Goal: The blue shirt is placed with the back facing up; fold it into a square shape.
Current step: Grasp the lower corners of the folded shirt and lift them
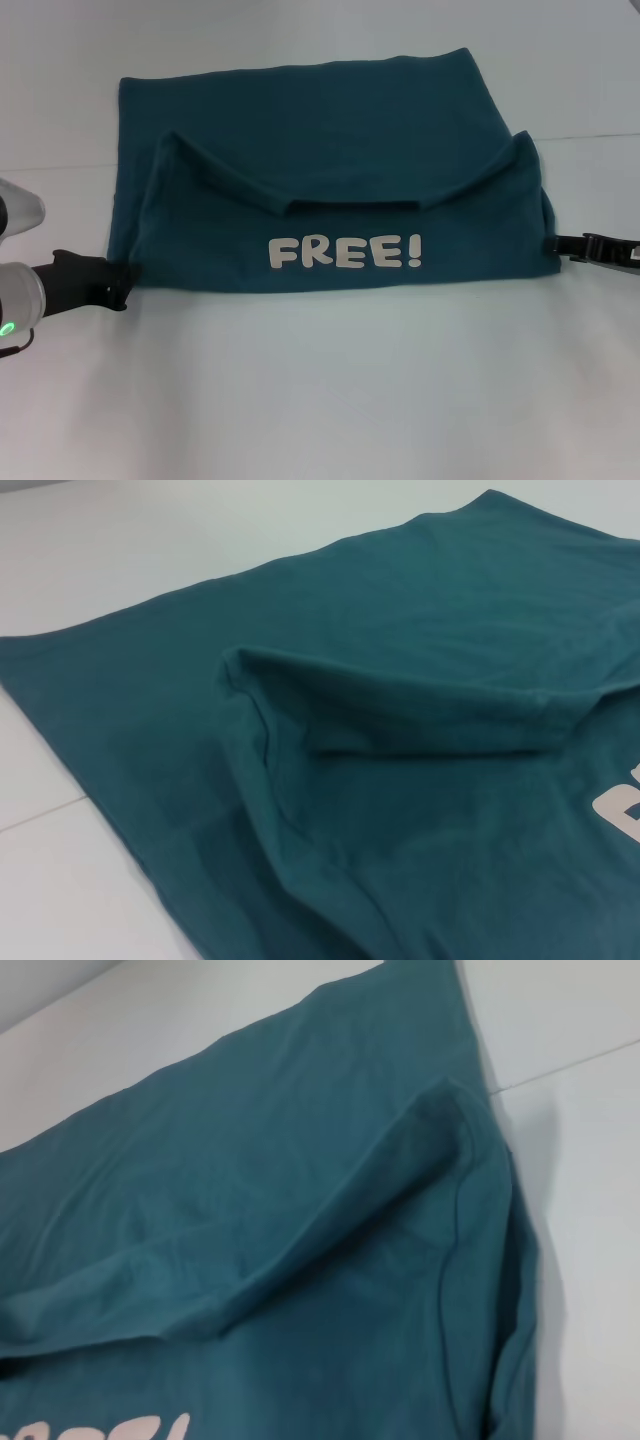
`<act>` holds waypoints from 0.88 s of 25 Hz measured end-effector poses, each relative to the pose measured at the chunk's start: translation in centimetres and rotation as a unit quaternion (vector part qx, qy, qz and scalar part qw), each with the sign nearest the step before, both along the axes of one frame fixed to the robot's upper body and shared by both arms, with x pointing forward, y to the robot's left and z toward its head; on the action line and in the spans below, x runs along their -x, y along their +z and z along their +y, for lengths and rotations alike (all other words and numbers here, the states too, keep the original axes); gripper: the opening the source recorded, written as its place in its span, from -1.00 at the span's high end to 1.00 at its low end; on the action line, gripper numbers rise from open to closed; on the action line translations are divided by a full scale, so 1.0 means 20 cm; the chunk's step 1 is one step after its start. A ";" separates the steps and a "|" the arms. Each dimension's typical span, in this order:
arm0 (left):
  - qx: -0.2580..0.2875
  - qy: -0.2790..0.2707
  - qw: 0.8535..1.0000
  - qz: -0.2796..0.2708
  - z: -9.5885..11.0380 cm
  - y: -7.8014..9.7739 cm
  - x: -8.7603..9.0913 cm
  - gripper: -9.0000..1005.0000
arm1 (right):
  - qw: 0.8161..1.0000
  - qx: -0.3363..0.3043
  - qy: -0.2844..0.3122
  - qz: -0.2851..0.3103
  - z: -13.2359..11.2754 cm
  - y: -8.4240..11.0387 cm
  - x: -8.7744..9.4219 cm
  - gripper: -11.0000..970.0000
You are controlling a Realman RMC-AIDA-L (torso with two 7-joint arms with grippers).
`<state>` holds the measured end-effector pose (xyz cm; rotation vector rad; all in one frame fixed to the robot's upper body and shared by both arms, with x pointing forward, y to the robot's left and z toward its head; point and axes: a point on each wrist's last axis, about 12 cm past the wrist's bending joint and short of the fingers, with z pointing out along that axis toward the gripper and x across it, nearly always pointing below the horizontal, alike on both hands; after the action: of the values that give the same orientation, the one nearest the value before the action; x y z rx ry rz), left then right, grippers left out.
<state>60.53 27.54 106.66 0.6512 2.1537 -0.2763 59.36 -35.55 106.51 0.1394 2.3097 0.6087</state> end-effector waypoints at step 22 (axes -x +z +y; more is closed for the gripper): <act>-0.002 -0.001 1.000 -0.002 0.00 0.01 -0.01 0.93 | 1.000 0.007 0.013 0.006 0.11 -0.03 -0.05 0.10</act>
<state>60.70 27.56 106.81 0.6554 2.1499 -0.2701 60.26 -33.34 105.84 0.1058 2.3296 0.6063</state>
